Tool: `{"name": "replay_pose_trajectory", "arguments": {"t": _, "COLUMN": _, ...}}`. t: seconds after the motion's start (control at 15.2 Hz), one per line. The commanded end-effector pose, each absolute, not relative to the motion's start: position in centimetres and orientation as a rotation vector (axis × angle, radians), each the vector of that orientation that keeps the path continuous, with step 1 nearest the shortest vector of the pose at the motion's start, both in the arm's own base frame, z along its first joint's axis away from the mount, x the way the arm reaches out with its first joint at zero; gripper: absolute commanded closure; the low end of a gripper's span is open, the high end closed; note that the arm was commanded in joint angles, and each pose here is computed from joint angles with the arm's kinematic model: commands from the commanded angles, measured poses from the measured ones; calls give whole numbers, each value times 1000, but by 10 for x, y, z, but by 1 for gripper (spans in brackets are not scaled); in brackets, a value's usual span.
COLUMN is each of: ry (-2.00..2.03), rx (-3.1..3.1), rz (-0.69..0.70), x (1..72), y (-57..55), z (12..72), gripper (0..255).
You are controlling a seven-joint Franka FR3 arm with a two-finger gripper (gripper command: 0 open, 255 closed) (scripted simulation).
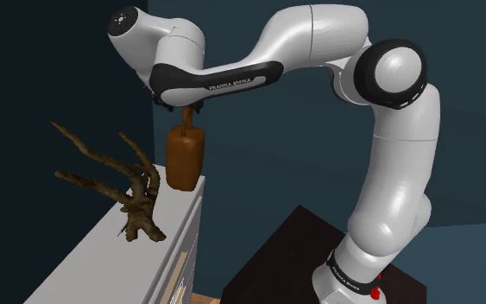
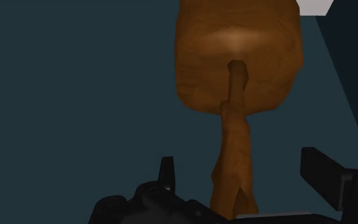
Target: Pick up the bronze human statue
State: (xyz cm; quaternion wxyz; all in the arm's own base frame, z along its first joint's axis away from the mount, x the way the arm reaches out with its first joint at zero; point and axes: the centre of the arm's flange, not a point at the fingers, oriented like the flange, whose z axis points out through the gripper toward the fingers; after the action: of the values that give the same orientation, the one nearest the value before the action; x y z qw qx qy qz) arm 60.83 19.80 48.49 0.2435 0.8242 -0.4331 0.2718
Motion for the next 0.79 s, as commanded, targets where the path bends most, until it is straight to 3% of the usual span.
{"name": "replay_pose_trajectory", "arguments": {"t": 0.0, "ry": -1184, "rx": 2250, "rz": 743, "x": 609, "y": 198, "z": 474, "gripper": 0}}
{"name": "replay_pose_trajectory", "arguments": {"t": 0.2, "ry": -1184, "rx": 2250, "rz": 743, "x": 609, "y": 198, "z": 466, "gripper": 0}}
{"name": "replay_pose_trajectory", "arguments": {"t": 0.26, "ry": -1184, "rx": 2250, "rz": 743, "x": 609, "y": 198, "z": 466, "gripper": 255}}
{"name": "replay_pose_trajectory", "arguments": {"t": 0.73, "ry": -1184, "rx": 2250, "rz": 743, "x": 610, "y": 199, "z": 466, "gripper": 255}}
